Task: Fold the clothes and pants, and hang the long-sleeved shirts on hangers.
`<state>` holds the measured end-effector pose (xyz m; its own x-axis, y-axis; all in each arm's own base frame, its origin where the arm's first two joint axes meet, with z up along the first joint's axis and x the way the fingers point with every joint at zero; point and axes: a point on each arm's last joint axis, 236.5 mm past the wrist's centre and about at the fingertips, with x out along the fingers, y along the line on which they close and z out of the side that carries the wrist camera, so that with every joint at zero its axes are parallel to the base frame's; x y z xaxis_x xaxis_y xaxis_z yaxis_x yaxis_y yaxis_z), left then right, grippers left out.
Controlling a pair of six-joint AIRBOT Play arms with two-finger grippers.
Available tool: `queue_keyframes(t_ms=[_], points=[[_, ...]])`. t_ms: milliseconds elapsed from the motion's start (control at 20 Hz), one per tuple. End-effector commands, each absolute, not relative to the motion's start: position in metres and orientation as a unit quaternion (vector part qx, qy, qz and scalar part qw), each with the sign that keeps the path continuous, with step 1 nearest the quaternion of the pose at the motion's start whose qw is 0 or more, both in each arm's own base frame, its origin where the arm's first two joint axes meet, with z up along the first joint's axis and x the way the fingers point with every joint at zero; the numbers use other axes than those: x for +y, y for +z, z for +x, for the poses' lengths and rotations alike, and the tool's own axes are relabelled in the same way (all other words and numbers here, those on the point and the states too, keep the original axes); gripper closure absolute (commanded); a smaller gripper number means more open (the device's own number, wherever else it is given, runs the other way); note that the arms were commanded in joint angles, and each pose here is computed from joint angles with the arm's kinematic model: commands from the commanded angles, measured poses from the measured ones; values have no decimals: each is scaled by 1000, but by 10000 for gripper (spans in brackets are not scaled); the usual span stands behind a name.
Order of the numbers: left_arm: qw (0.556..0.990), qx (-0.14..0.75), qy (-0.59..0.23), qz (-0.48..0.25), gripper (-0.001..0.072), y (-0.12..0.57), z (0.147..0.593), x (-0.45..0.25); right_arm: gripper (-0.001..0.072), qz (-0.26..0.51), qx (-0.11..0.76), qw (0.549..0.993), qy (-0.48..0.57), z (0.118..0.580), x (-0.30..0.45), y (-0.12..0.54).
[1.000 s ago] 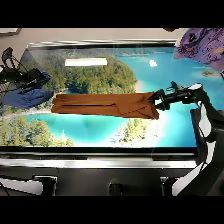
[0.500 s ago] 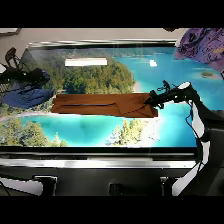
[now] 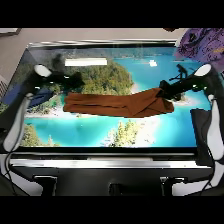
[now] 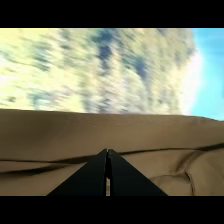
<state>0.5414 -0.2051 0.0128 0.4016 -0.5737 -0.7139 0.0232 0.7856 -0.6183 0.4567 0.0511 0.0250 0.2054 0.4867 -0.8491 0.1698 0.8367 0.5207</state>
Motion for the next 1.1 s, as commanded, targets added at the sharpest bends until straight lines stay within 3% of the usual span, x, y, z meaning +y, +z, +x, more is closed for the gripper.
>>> queue_keyframes(t_ms=[0,400,1050], points=[[766,526,-219,-297,690,-14,520,-310,680,237,601,761,60,437,30,71],[694,569,-265,-353,690,-50,446,-452,680,269,545,794,12,420,24,136],[620,608,-319,-379,691,-64,401,-553,680,323,516,791,59,420,52,166]])
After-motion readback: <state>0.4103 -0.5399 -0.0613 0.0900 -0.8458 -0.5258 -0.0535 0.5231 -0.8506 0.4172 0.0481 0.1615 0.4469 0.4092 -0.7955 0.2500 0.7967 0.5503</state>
